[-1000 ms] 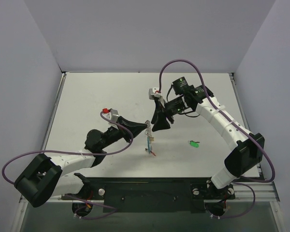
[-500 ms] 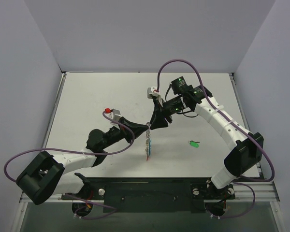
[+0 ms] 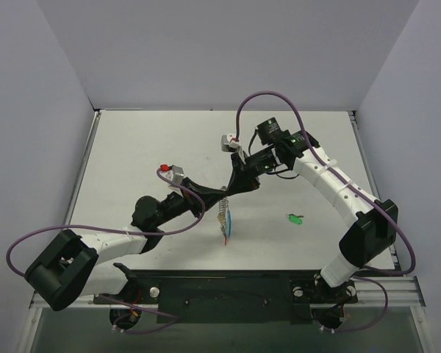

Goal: Put the keys on the keyring

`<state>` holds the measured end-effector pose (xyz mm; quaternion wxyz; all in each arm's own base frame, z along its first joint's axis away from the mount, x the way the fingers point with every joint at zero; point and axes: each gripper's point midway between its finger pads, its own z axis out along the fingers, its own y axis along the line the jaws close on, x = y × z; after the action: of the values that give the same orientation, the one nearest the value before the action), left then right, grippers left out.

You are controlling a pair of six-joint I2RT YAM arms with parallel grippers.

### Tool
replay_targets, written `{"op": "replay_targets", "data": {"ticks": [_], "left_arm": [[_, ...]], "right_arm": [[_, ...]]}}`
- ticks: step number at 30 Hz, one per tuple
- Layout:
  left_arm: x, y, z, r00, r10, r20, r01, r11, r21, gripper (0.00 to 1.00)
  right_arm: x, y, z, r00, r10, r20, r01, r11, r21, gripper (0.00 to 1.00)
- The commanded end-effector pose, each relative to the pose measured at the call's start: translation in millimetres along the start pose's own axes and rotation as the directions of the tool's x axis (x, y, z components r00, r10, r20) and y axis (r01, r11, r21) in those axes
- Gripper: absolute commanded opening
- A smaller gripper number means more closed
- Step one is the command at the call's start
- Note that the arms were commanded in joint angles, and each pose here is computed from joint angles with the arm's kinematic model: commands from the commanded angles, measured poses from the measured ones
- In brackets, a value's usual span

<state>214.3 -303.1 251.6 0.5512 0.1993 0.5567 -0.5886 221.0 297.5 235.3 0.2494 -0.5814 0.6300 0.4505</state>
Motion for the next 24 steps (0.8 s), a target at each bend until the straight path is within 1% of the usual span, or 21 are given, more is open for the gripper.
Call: {"op": "replay_targets", "data": {"ticks": [1, 5, 8, 11, 16, 17, 18, 20, 22, 24], "left_arm": [[-57.9, -40.3, 8.1, 0.974, 0.093, 0.205, -0.124, 0.982, 0.143, 0.0], [-55.4, -38.8, 8.1, 0.977, 0.089, 0.195, -0.117, 0.983, 0.139, 0.0], [-52.6, -37.3, 9.1, 0.981, 0.086, 0.176, -0.11, 0.985, 0.135, 0.0], [-42.2, -32.9, 11.4, 0.991, 0.075, 0.106, -0.088, 0.989, 0.121, 0.0], [-32.6, -26.4, 12.8, 0.995, 0.099, 0.013, -0.099, 0.991, 0.084, 0.01], [-28.5, -22.5, 12.2, 0.995, 0.104, -0.013, -0.102, 0.992, 0.068, 0.03], [-31.5, -25.1, 13.1, 0.993, 0.113, -0.014, -0.112, 0.991, 0.073, 0.08], [-25.7, -20.8, 12.2, 0.992, 0.115, -0.058, -0.112, 0.992, 0.052, 0.13], [-24.3, -19.4, 12.7, 0.989, 0.126, -0.08, -0.122, 0.991, 0.046, 0.18], [-25.5, -18.8, 13.1, 0.987, 0.137, -0.089, -0.134, 0.99, 0.042, 0.2]], "right_arm": [[-6.0, 4.8, 0.9, 0.999, -0.033, 0.016, 0.033, 0.999, -0.029, 0.0], [-6.8, 10.2, -1.9, 0.998, -0.061, 0.012, 0.061, 0.997, -0.04, 0.0], [-6.7, 11.3, -4.6, 0.998, -0.055, -0.001, 0.055, 0.998, -0.031, 0.0], [-6.6, 11.6, -7.6, 0.998, -0.055, -0.012, 0.055, 0.998, -0.019, 0.0], [-3.8, 10.0, -9.1, 0.998, -0.058, -0.031, 0.058, 0.998, -0.005, 0.0], [-2.4, 9.1, -9.5, 0.998, -0.056, -0.038, 0.056, 0.998, 0.001, 0.0], [-2.2, 9.2, -9.7, 0.998, -0.056, -0.04, 0.056, 0.998, 0.002, 0.0], [-1.5, 8.7, -9.9, 0.997, -0.056, -0.043, 0.056, 0.998, 0.005, 0.0], [-1.5, 8.9, -9.6, 0.997, -0.058, -0.045, 0.059, 0.998, 0.004, 0.0], [-0.9, 8.8, -9.4, 0.997, -0.056, -0.046, 0.056, 0.998, 0.003, 0.0]]}}
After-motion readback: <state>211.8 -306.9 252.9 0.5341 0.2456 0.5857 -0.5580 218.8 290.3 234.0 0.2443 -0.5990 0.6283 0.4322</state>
